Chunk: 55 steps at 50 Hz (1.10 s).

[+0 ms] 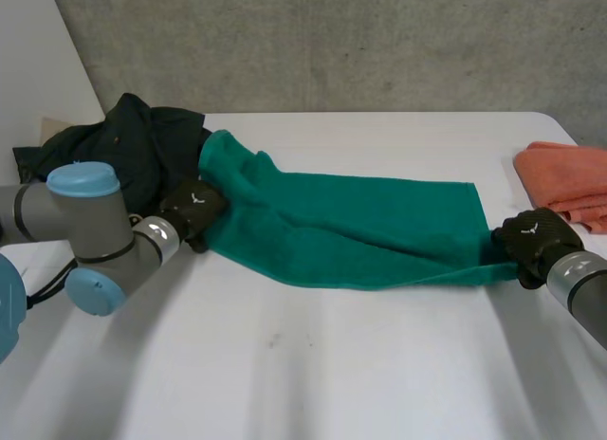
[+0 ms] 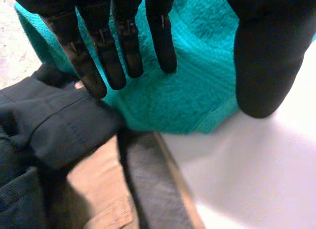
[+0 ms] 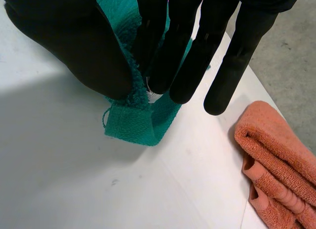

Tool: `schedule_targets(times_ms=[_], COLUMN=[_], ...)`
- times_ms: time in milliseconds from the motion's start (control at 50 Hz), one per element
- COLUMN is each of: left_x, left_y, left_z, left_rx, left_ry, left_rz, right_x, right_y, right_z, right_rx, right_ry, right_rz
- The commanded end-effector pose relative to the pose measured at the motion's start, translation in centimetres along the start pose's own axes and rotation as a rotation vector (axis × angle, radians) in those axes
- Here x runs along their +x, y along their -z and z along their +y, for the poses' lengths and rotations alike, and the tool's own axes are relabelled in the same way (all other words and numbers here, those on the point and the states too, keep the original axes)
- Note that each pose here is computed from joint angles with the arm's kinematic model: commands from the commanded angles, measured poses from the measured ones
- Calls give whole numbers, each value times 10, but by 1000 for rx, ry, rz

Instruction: Fold the laundry.

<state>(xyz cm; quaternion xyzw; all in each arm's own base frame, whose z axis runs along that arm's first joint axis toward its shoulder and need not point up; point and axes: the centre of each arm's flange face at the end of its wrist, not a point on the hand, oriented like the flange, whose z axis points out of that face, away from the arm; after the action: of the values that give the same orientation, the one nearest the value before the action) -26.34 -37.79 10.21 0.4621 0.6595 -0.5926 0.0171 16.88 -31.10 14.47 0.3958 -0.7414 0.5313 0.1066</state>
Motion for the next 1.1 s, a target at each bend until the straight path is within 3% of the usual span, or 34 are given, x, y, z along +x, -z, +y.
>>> schedule_targets(times_ms=[20,700,1100], left_x=[-4,-22,-13], left_y=[-4,-22,-32], left_z=[2,-8,2], left_rx=[0,63,56], left_ry=[-15,-36,-37], left_rz=[-13,-70,-72], right_x=[-3,-7,-5], right_y=[-2,-4,-5], right_z=[3,7,8], right_rx=[-7,-25,-25], right_ry=[-1,5,5], right_rz=[-10,-21,-13])
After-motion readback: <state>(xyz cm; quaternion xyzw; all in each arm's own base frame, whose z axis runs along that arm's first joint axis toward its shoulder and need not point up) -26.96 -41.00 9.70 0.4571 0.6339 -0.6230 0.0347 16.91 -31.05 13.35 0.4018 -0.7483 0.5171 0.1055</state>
